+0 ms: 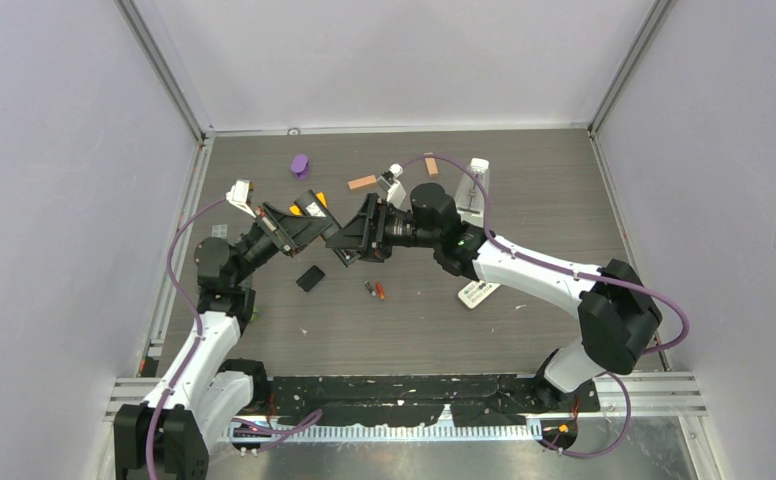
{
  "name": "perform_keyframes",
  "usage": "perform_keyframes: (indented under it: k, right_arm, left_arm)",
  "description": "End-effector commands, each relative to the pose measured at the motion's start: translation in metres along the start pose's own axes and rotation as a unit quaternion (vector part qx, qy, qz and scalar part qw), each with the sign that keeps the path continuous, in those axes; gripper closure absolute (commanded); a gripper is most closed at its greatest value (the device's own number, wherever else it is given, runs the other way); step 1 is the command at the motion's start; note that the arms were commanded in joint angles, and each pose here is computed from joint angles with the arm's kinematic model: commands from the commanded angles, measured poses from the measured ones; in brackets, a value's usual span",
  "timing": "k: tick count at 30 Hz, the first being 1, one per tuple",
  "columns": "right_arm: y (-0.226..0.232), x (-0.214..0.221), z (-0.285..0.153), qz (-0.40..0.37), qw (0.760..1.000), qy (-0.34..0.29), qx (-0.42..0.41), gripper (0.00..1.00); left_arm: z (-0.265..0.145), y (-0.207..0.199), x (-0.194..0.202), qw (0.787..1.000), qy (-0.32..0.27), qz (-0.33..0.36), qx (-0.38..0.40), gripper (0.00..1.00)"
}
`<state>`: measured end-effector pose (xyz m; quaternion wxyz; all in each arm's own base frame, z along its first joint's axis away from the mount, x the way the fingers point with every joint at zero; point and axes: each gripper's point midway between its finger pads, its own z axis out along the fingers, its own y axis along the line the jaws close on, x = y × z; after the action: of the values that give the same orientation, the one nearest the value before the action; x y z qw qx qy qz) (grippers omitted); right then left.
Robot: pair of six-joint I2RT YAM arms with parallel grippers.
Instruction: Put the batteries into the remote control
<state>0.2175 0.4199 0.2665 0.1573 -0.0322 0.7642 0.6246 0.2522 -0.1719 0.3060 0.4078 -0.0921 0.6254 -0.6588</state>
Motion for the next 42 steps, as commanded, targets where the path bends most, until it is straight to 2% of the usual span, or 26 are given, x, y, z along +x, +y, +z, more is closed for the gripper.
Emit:
perform_keyframes:
  k: [1, 7, 9, 14, 19, 25, 29, 33, 37, 42]
  right_arm:
    - [-0.016, 0.009, -0.004, 0.001, 1.0, 0.013, 0.018, 0.39]
    - [-0.023, 0.011, -0.004, 0.002, 1.0, 0.012, 0.022, 0.39]
    - [-0.016, 0.007, -0.004, -0.004, 1.0, 0.006, 0.017, 0.34]
    - [0.013, -0.011, -0.011, -0.031, 0.999, -0.018, -0.016, 0.12]
    - [0.038, -0.022, -0.029, -0.089, 0.995, -0.036, -0.035, 0.02]
    - [0.038, -0.01, -0.05, -0.135, 0.99, -0.034, -0.03, 0.02]
    - [0.016, -0.016, -0.066, -0.177, 0.981, -0.067, 0.039, 0.03]
    - [-0.014, -0.017, -0.079, -0.198, 0.97, -0.067, 0.12, 0.09]
    - [-0.018, -0.009, -0.077, -0.236, 0.961, -0.054, 0.131, 0.1]
    - [-0.009, 0.007, -0.051, -0.265, 0.958, -0.021, 0.107, 0.12]
  left_arm:
    - [0.002, -0.032, -0.013, 0.998, -0.024, 0.026, 0.048, 1.0]
    - [0.002, -0.038, -0.014, 0.998, -0.024, 0.01, 0.057, 1.0]
    - [0.002, -0.037, -0.013, 0.998, -0.023, 0.011, 0.056, 1.0]
    - [0.002, -0.022, -0.008, 0.999, -0.013, 0.025, 0.031, 1.0]
    - [0.0, -0.005, 0.0, 1.0, 0.005, 0.028, 0.007, 1.0]
    - [-0.003, 0.003, 0.008, 1.0, 0.021, 0.021, -0.002, 1.0]
    - [-0.005, 0.014, 0.014, 0.999, 0.032, 0.021, -0.016, 1.0]
    - [-0.008, 0.016, 0.021, 0.998, 0.051, 0.034, -0.012, 1.0]
    - [-0.01, 0.02, 0.028, 0.996, 0.072, 0.047, -0.015, 1.0]
    - [-0.014, 0.017, 0.037, 0.994, 0.1, 0.051, -0.005, 1.0]
